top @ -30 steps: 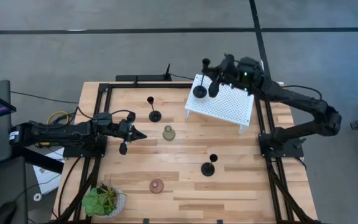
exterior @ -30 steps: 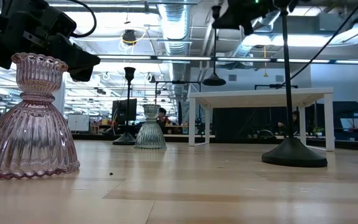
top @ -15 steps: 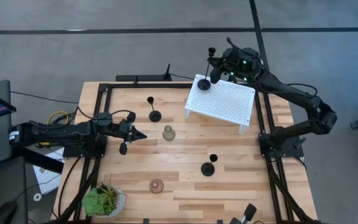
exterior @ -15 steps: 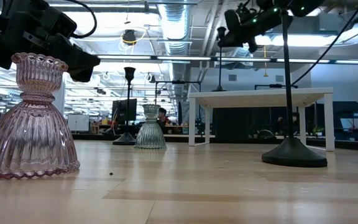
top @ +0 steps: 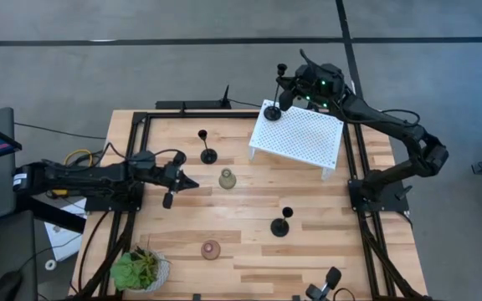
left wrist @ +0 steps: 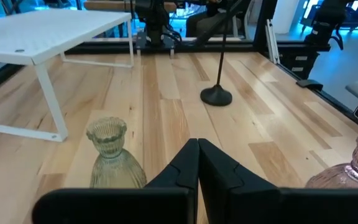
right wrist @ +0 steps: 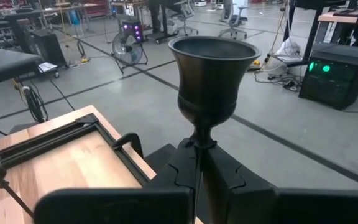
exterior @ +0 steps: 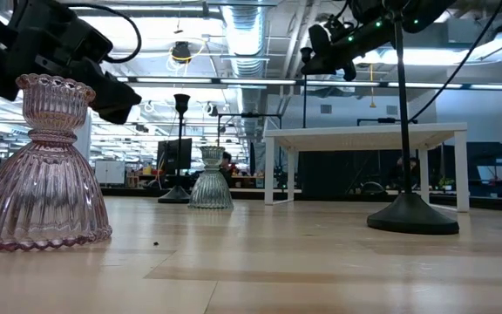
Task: Pick & Place candle stick holders
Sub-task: Put the middle right black candle holder on the shelf, then put the green candle holder on the shelf
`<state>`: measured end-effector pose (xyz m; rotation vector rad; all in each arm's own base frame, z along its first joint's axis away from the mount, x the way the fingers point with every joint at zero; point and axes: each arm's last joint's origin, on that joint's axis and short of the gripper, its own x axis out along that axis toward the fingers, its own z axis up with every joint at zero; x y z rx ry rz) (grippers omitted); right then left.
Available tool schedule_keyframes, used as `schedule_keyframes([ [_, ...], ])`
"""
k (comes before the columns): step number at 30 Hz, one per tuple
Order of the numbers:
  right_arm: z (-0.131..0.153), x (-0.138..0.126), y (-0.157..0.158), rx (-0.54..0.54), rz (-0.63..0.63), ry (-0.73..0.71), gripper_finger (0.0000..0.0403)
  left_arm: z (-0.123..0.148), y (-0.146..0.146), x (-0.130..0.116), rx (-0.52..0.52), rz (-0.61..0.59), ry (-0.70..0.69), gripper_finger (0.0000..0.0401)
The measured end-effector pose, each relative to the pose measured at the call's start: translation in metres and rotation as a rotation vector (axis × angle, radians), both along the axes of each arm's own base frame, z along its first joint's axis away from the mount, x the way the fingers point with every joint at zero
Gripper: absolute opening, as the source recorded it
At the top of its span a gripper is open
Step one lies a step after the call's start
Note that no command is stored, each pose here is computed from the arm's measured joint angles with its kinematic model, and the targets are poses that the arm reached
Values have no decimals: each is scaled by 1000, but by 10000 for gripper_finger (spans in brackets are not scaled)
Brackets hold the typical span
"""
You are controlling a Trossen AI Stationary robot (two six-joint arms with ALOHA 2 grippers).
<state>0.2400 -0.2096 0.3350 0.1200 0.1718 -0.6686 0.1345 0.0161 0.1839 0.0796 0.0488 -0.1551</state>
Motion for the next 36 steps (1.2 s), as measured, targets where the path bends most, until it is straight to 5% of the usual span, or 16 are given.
schedule_keyframes([
  [13,-1,0,1,-10,8,27,6,-2,0,2,-3,0,18,7],
  [25,-3,0,2,-12,31,51,113,-2,0,2,-3,0,17,7],
  [36,27,-19,32,-94,77,34,211,-2,0,2,-3,0,16,7],
])
